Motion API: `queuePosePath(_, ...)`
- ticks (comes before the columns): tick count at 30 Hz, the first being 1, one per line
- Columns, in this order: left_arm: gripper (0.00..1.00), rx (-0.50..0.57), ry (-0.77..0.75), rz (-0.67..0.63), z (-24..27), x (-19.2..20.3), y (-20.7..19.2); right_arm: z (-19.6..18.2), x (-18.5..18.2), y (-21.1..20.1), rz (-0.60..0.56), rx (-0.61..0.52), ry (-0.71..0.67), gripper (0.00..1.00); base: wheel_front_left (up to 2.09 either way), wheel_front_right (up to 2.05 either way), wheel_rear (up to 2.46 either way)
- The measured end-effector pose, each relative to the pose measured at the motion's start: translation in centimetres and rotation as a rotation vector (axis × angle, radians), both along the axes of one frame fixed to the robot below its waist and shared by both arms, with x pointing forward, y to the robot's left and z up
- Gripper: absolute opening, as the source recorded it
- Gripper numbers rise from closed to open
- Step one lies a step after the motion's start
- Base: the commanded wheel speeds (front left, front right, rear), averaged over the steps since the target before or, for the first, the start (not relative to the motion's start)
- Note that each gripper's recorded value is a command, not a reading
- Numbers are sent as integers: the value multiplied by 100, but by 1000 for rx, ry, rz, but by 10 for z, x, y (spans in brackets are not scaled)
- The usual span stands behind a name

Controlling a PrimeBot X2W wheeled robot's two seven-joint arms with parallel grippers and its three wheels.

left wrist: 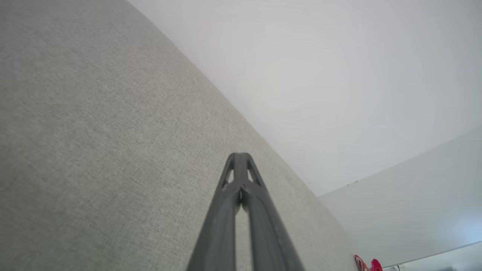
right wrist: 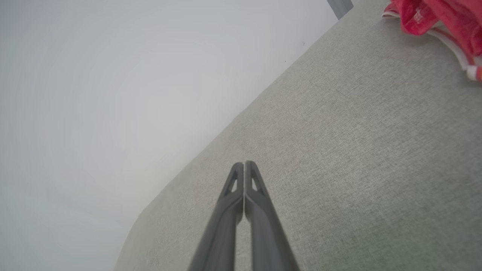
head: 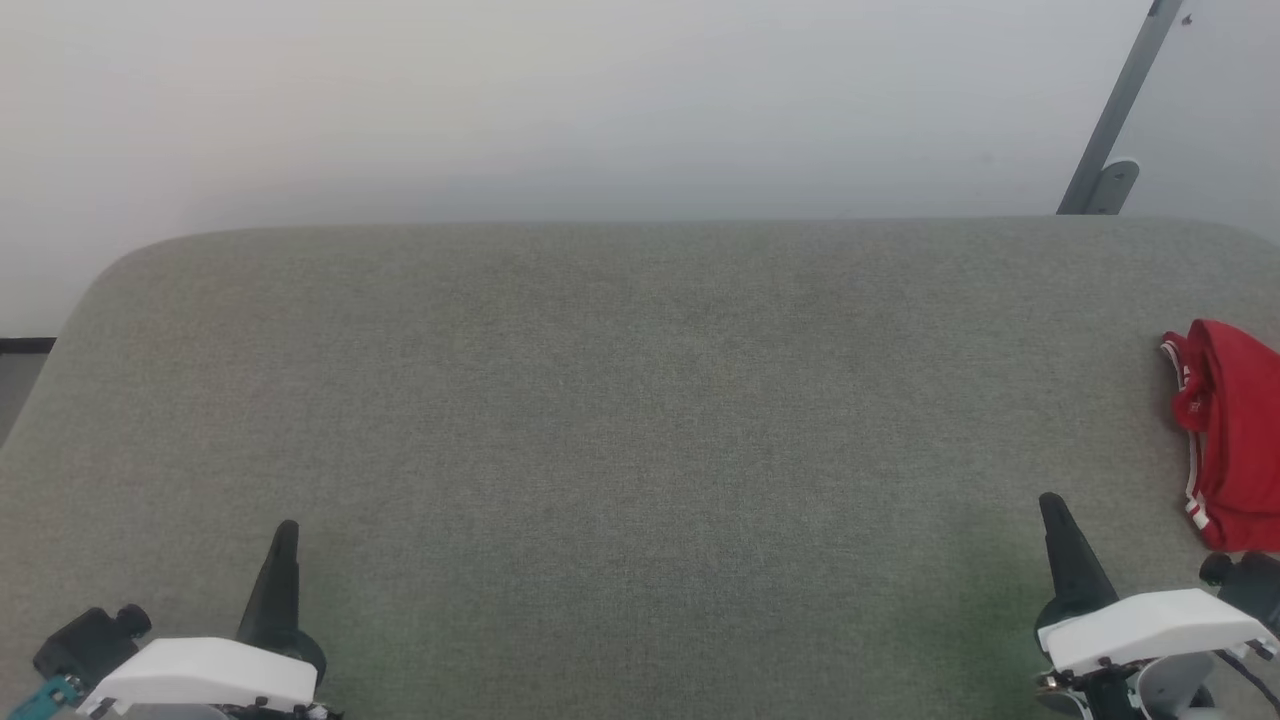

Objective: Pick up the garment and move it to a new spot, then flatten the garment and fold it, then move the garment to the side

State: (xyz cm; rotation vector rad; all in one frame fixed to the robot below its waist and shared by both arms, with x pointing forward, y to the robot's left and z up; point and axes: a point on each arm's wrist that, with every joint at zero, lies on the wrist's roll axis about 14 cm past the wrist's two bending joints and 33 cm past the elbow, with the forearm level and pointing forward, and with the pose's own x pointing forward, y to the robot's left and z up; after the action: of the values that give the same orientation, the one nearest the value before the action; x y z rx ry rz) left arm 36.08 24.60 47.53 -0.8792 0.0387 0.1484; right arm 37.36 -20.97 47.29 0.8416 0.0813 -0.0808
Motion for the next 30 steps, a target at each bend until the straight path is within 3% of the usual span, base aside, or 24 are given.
queuePosePath(30, 0, -308, -43, -16, 9, 12, -19, 11, 6, 3, -19, 320, -31, 0, 0, 0, 0)
